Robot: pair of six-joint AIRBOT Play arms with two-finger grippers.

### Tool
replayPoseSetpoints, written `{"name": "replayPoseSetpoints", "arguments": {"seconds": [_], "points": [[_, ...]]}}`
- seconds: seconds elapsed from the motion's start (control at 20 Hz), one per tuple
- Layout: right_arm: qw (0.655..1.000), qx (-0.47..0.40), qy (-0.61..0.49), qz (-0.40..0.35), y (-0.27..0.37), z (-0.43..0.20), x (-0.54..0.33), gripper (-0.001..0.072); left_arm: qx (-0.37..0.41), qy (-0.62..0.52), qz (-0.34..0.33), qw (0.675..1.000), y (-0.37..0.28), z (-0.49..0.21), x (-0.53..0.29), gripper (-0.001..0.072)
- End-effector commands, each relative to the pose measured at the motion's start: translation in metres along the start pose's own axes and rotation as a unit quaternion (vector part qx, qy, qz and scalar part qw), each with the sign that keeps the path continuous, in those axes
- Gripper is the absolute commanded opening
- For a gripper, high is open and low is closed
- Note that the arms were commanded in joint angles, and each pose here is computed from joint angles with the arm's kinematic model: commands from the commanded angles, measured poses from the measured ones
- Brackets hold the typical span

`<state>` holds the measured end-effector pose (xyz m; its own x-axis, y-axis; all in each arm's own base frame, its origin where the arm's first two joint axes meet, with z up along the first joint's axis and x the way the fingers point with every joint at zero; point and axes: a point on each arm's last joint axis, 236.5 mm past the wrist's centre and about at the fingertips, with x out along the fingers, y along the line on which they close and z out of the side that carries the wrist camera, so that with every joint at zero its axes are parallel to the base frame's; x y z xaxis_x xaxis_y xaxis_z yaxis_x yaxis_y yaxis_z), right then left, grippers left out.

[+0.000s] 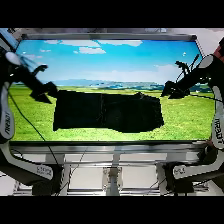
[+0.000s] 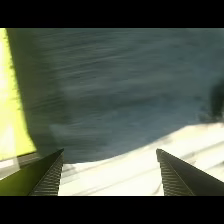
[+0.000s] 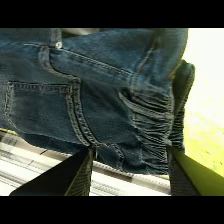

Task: Fold the clothes and pants, and hang the long-sleeved shirts on hangers.

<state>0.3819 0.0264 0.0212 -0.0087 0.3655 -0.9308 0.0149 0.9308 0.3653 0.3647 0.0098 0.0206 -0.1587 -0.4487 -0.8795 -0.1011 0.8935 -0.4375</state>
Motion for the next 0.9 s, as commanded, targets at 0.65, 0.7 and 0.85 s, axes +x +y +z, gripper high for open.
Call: {"name": "replayPoseSetpoints", "arguments": {"seconds": [0.65, 0.7, 0.85], "points": [[0.988, -0.099, -0.077, -0.089, 0.044, -0.058, -0.012, 0.0022, -0.001, -0.042, -0.011, 0.999, 0.08, 0.002, 0.055, 0.0657], [0.988, -0.094, -0.083, -0.089, 0.042, -0.07, -0.009, 0.0022, -0.001, -0.047, -0.009, 0.999, 0.081, 0.004, 0.055, 0.0657], [0.987, -0.083, -0.104, -0.086, 0.038, -0.1, -0.004, 0.0022, 0.024, -0.075, -0.029, 0.996, 0.07, 0.017, 0.053, 0.0658]]}}
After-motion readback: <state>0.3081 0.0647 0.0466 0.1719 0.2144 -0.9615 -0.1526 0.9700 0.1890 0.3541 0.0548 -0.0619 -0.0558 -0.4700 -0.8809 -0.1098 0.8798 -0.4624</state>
